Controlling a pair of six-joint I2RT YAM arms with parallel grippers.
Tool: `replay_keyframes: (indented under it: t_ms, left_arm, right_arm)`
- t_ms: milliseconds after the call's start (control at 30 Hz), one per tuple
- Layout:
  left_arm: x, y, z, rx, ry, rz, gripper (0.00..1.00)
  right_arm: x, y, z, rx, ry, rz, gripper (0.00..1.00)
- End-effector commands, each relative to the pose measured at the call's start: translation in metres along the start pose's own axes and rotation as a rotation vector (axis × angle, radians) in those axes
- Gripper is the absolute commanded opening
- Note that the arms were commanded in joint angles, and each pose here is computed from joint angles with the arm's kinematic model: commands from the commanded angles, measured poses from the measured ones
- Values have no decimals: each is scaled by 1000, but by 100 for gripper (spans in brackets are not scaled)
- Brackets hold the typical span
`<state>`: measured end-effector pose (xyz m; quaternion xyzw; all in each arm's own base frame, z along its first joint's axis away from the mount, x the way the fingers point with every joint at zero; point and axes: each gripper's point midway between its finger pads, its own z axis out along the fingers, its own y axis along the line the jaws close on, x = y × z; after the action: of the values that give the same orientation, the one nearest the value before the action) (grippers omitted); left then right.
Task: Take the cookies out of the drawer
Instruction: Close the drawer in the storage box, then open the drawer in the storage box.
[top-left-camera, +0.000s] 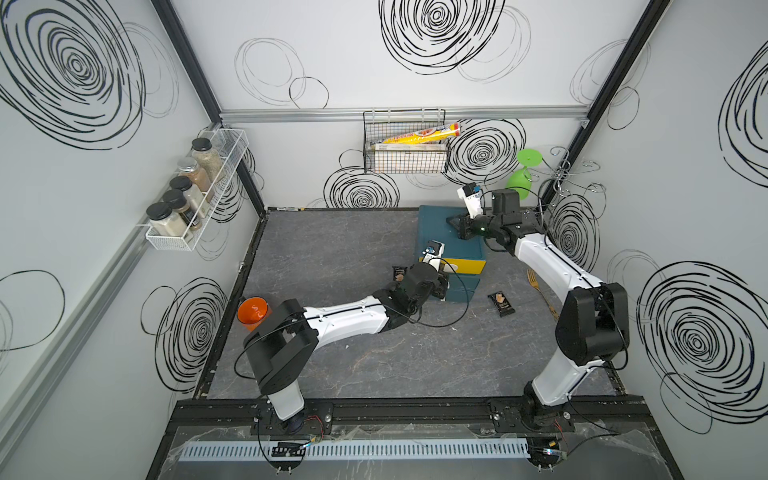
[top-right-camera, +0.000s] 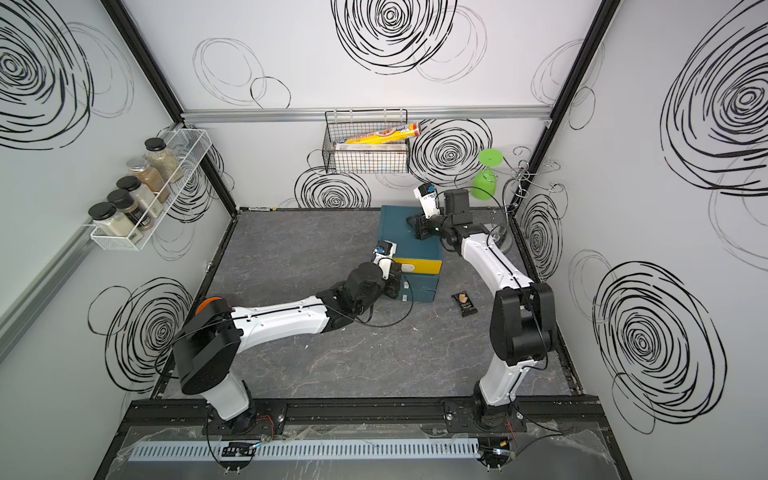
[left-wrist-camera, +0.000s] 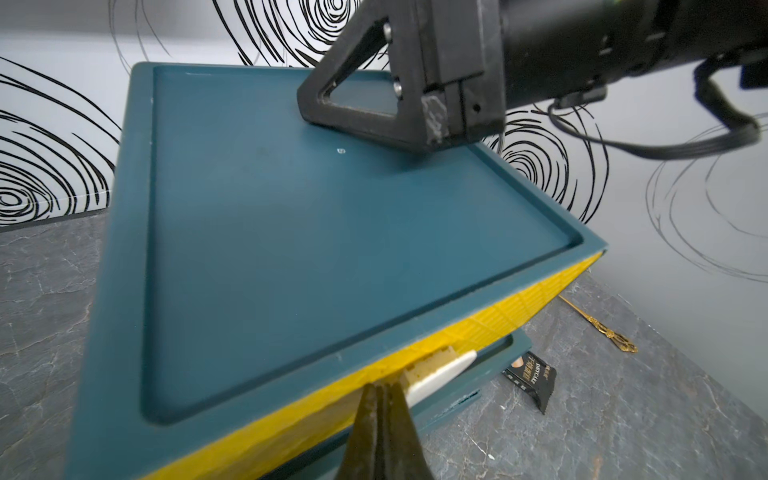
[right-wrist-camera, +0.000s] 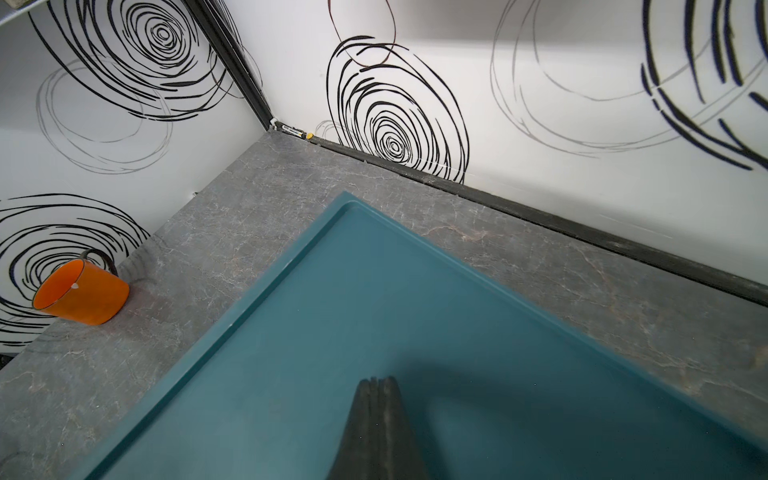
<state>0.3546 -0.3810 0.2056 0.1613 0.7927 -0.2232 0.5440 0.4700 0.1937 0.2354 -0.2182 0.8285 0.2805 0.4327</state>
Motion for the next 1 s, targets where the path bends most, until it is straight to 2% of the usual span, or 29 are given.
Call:
replay_keyframes:
  t_ms: [0,67,133,267,367,467,533,567,667,733,800,967]
  left_arm:
    - [-30,-3,-5,17,-87,-23,1]
    - [-41,-6,-22,57,-107,-39,11]
    - [-57,-11,-47,97,-141,-50,32]
    - [-105,-12,-94,128,-201,-43,60]
    - [-139,-9,-113,185,-216,-35,71]
    - [-166,-2,-114,257,-198,-38,78]
    - [-177,-5,-108,324,-172,-16,80]
    - [-178,-5,-101,344,-151,-3,81]
    - [-180,-9,-80,443,-91,9,83]
    - [-182,-1,-59,457,-55,-9,83]
    - [-180,7,-37,444,-31,-4,77]
    - [-158,3,7,503,69,39,70]
  right_arm:
    - [102,-14,9,61,321,164,0]
    - [95,-11,6,55,306,162,0]
    - [82,-5,0,37,268,151,0]
    - [36,12,-20,12,154,124,1]
    - [4,26,-41,3,75,108,11]
    - [-14,33,-69,57,13,84,18]
    - [-16,33,-88,117,-32,98,22]
    - [-15,37,-101,134,-61,104,29]
    - [-5,48,-131,160,-132,139,38]
    - [9,62,-144,115,-162,197,41]
    - [24,78,-153,44,-191,281,39]
    - [80,108,-163,-213,-315,626,35]
